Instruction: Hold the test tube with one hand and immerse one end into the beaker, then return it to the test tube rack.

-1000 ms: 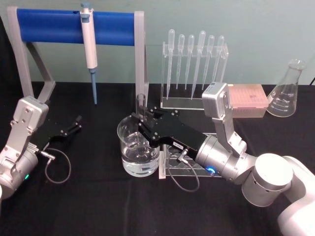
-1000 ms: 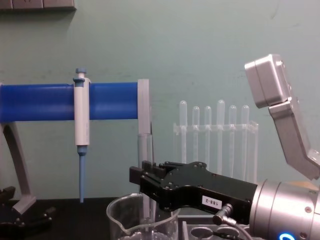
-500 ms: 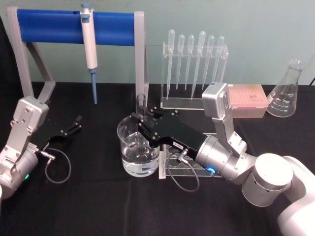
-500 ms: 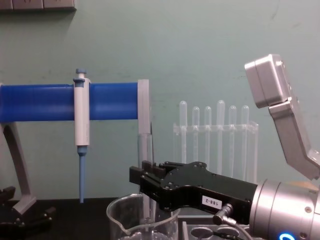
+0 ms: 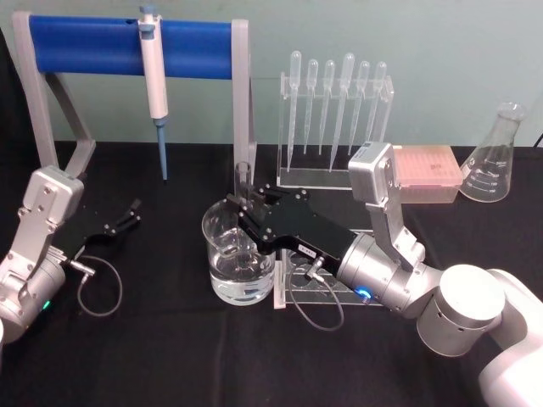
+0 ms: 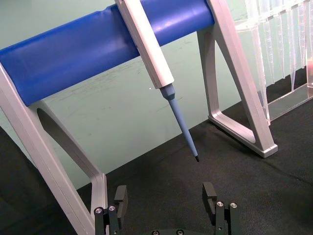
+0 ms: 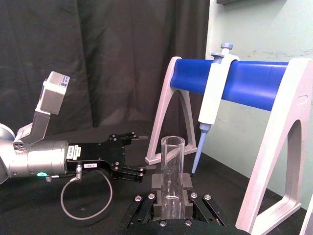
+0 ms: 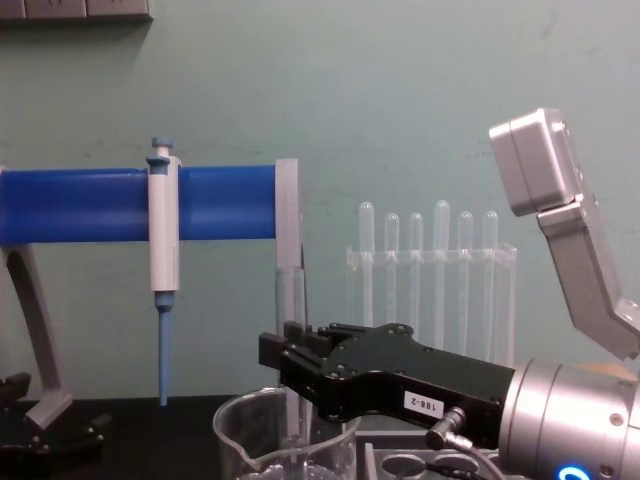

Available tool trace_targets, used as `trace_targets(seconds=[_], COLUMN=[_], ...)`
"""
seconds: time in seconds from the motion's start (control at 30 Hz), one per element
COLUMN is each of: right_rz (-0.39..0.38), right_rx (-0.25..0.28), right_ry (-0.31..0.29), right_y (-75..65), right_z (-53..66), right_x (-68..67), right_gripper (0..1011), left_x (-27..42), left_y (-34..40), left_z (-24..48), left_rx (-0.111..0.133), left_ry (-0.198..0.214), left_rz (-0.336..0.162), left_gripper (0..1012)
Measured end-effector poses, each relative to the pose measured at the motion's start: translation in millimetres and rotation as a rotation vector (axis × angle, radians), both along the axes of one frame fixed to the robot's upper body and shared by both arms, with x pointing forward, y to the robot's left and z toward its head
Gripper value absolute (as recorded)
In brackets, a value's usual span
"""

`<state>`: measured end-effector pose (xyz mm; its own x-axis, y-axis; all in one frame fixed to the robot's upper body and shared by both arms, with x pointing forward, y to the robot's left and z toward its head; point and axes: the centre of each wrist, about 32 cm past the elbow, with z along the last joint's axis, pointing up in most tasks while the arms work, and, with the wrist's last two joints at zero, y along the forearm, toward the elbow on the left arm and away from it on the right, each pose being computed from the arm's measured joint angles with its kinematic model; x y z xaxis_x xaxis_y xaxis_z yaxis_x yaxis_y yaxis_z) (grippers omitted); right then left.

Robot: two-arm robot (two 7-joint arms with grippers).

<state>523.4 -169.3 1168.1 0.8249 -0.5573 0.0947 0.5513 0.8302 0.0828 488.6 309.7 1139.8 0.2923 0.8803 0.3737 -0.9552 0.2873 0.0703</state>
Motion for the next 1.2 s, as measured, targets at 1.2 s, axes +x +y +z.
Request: trace_targets(seconds=[1.2], right_rz=[0.0], right_rx=[0.0], right_ry=[0.0], right_y=[0.0], right_z=[0.0], right_x=[0.0], right_gripper=[224], left_x=[0.0], left_y=[0.0], left_z=[0.0], left_rx=[0.0], left_ry=[0.0], left_rz=[0.0], left_gripper=[1000])
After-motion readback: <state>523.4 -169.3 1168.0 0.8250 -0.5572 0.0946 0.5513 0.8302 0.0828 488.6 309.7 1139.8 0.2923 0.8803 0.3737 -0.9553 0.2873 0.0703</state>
